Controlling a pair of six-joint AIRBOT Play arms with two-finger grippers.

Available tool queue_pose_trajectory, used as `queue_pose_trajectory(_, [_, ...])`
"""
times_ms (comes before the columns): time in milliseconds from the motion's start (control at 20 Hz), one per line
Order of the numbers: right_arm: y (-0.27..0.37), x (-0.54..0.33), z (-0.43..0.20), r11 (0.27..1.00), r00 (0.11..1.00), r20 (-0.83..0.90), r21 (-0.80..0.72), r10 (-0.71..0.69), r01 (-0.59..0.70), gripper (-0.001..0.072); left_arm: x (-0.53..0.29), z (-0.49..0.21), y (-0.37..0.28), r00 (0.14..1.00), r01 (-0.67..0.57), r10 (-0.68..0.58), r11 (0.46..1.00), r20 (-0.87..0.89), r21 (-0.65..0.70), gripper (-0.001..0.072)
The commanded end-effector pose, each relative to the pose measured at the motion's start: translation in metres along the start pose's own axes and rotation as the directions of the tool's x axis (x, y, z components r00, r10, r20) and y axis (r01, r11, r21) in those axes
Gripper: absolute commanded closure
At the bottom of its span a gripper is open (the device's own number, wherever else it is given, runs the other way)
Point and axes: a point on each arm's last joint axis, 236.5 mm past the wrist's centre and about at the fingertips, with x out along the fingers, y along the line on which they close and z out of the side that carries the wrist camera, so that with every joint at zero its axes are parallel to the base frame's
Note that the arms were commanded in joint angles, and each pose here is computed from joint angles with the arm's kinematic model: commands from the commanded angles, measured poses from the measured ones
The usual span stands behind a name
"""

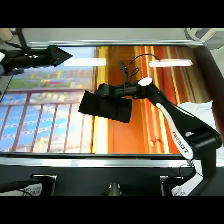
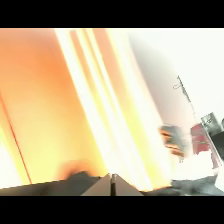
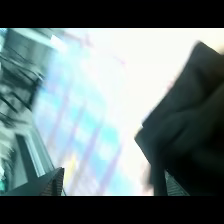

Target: Fold the shirts.

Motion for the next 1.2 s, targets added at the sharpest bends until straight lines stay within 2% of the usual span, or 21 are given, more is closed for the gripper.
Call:
queue_pose_trajectory(0, [-0.002, 0.014, 0.01, 0.998, 0.997, 0.059, 0.014, 0.054, -0.055, 0.0011, -0.026, -0.006, -0.015, 0.999, -0.023, 0.025, 0.996, -0.026, 0.086, 0.0683])
queue_pose_trajectory(100, [-0.017, -0.021, 0.001, 0.999, 0.999, -0.039, -0.04, 0.014, -0.015, 0.0011, -0.027, -0.013, -0.008, 0.997, -0.05, 0.056, 0.993, -0.057, 0.107, 0.0683])
queue_pose_trajectory(200, [-0.057, -0.073, -0.013, 0.99, 0.978, -0.158, -0.063, -0.138, 0.13, 0.0011, -0.028, -0.015, 0.002, 0.993, -0.09, 0.099, 0.988, -0.065, 0.129, 0.0683])
queue_pose_trajectory(250, [-0.082, -0.103, -0.024, 0.971, 0.945, -0.224, -0.072, -0.237, 0.227, 0.0011, -0.028, -0.016, 0.005, 0.991, -0.103, 0.113, 0.985, -0.068, 0.137, 0.0683])
queue_pose_trajectory(350, [-0.141, -0.174, -0.063, 0.887, 0.803, -0.409, -0.035, -0.433, 0.461, 0.0035, -0.028, -0.016, 0.006, 0.991, -0.106, 0.117, 0.985, -0.069, 0.138, 0.0683])
queue_pose_trajectory(400, [-0.155, -0.193, -0.081, 0.854, 0.75, -0.472, -0.015, -0.464, 0.519, 0.0041, -0.028, -0.016, 0.006, 0.991, -0.107, 0.117, 0.985, -0.069, 0.139, 0.0683])
queue_pose_trajectory(500, [-0.164, -0.188, -0.1, 0.853, 0.75, -0.493, 0.031, -0.44, 0.521, 0.0041, -0.028, -0.016, 0.006, 0.991, -0.106, 0.117, 0.984, -0.069, 0.146, 0.0683])
queue_pose_trajectory(600, [-0.169, -0.155, -0.094, 0.865, 0.819, -0.393, 0.104, -0.418, 0.491, 0.0042, -0.028, -0.016, 0.006, 0.991, -0.105, 0.116, 0.984, -0.069, 0.145, 0.0683])
queue_pose_trajectory(650, [-0.17, -0.139, -0.088, 0.866, 0.845, -0.341, 0.144, -0.412, 0.48, 0.0055, -0.028, -0.016, 0.006, 0.991, -0.105, 0.116, 0.984, -0.07, 0.144, 0.0683])
queue_pose_trajectory(700, [-0.17, -0.126, -0.087, 0.864, 0.859, -0.32, 0.18, -0.401, 0.47, 0.0106, -0.028, -0.016, 0.006, 0.991, -0.105, 0.116, 0.984, -0.07, 0.142, 0.0683])
queue_pose_trajectory(800, [-0.167, -0.102, -0.09, 0.87, 0.875, -0.309, 0.21, -0.373, 0.445, 0.0121, -0.028, -0.016, 0.006, 0.991, -0.105, 0.116, 0.985, -0.07, 0.14, 0.0682])
queue_pose_trajectory(850, [-0.166, -0.09, -0.091, 0.874, 0.884, -0.3, 0.225, -0.358, 0.431, 0.0182, -0.028, -0.016, 0.006, 0.991, -0.105, 0.116, 0.985, -0.07, 0.135, 0.0682])
queue_pose_trajectory(900, [-0.163, -0.08, -0.092, 0.877, 0.892, -0.293, 0.237, -0.345, 0.417, 0.0195, -0.028, -0.017, 0.006, 0.991, -0.106, 0.116, 0.987, -0.07, 0.123, 0.0682])
queue_pose_trajectory(950, [-0.161, -0.073, -0.091, 0.88, 0.897, -0.283, 0.242, -0.34, 0.409, 0.0324, -0.029, -0.016, 0.005, 0.991, -0.106, 0.115, 0.987, -0.069, 0.123, 0.0683])
queue_pose_trajectory(1000, [-0.157, -0.07, -0.088, 0.887, 0.905, -0.273, 0.242, -0.327, 0.393, 0.0603, -0.029, -0.016, 0.005, 0.991, -0.106, 0.115, 0.987, -0.068, 0.124, 0.0682])
queue_pose_trajectory(1050, [-0.15, -0.071, -0.08, 0.907, 0.919, -0.248, 0.216, -0.307, 0.361, 0.0695, -0.029, -0.016, 0.004, 0.991, -0.106, 0.115, 0.987, -0.067, 0.124, 0.0683])
queue_pose_trajectory(1150, [-0.124, -0.09, -0.046, 0.954, 0.947, -0.177, 0.088, -0.267, 0.285, 0.0695, -0.03, -0.016, 0.005, 0.991, -0.107, 0.116, 0.986, -0.067, 0.125, 0.0682])
